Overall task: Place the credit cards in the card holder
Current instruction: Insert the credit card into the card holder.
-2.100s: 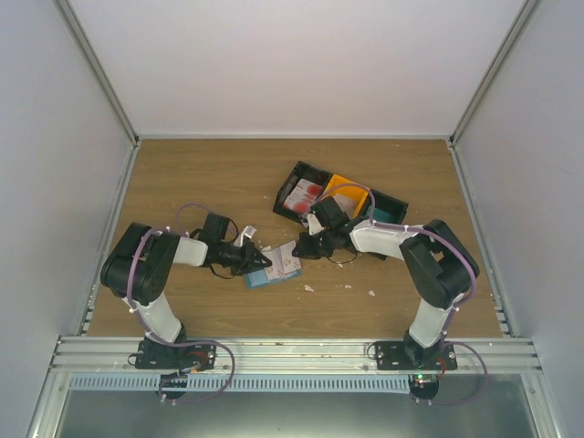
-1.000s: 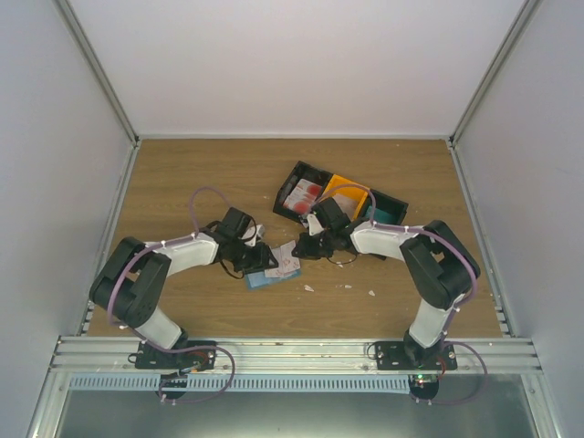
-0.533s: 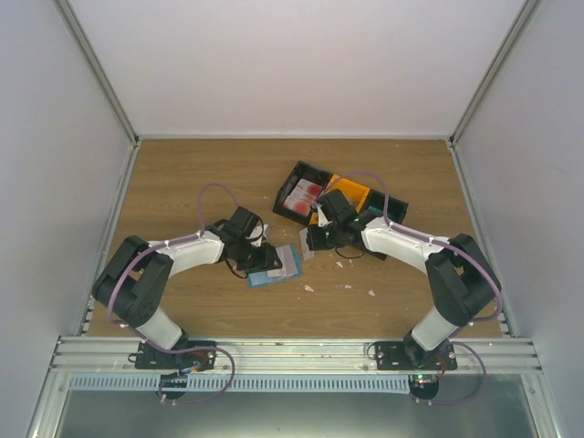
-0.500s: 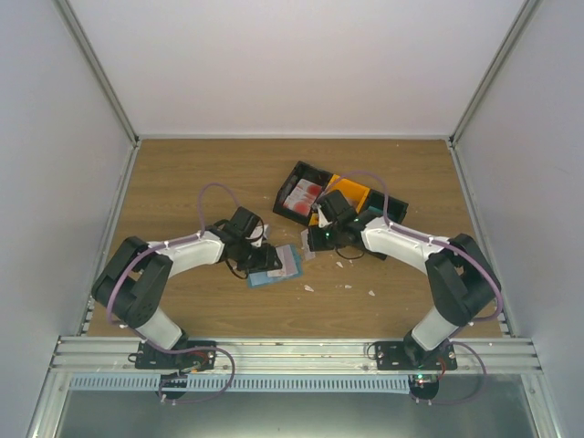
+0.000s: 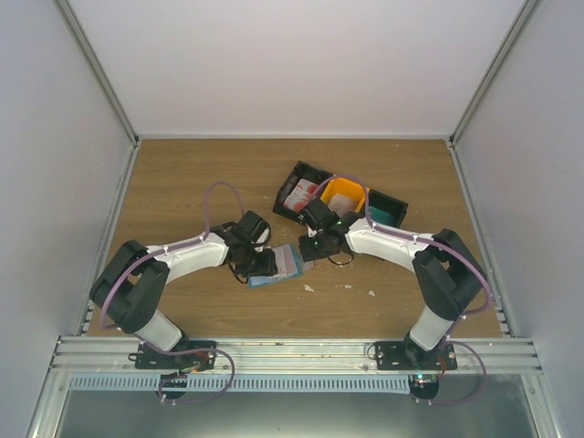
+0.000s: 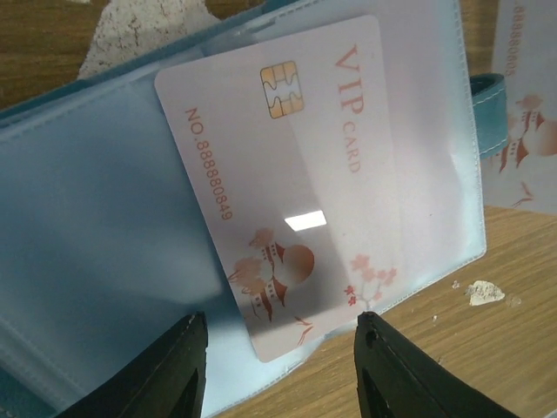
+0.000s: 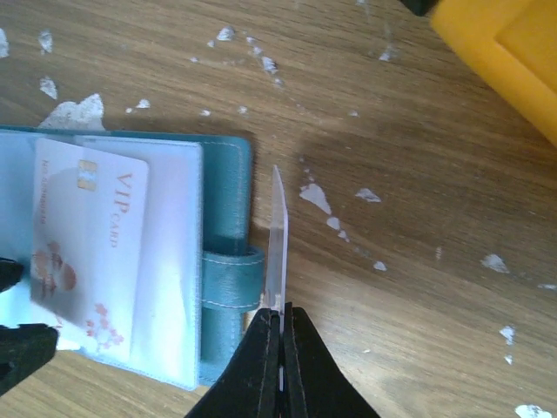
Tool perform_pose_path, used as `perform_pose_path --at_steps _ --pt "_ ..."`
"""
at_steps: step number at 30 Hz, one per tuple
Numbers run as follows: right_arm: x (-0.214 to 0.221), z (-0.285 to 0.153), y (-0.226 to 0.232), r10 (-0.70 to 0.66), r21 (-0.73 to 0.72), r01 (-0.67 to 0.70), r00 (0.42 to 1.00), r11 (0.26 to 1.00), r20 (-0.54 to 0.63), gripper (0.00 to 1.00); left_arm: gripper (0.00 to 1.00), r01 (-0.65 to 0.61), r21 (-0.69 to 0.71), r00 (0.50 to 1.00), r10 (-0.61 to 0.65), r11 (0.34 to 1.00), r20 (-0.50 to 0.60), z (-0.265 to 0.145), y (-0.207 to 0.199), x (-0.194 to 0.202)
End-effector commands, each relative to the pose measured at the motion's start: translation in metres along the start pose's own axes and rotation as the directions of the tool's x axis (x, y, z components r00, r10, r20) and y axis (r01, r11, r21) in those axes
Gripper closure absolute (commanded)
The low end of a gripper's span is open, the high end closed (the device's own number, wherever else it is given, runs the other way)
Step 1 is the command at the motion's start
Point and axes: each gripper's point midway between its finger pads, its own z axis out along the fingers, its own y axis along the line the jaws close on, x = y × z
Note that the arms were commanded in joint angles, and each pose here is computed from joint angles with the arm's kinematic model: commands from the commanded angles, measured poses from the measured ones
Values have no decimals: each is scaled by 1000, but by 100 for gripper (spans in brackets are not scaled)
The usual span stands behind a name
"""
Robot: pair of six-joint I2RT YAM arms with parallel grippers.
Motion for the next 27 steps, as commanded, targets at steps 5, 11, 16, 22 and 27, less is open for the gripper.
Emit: perform_pose_path --at_steps 5,11,16,22,27 --pt "4 12 16 -40 -44 39 999 998 -27 100 53 -14 -15 999 13 1000 -36 16 1 2" --pt "3 12 20 -36 -63 34 999 997 -22 99 65 -65 12 997 65 998 -30 21 -17 -5" --pt "5 14 19 -27 -63 25 999 998 -24 100 67 -96 24 995 97 995 -26 25 -29 -9" --pt "3 10 16 -11 -49 11 1000 999 0 100 67 -114 46 993 115 992 -17 24 -35 -12" --pt "-12 -9 8 -12 -4 12 996 1000 87 100 61 -111 -23 992 112 994 51 11 -26 -20"
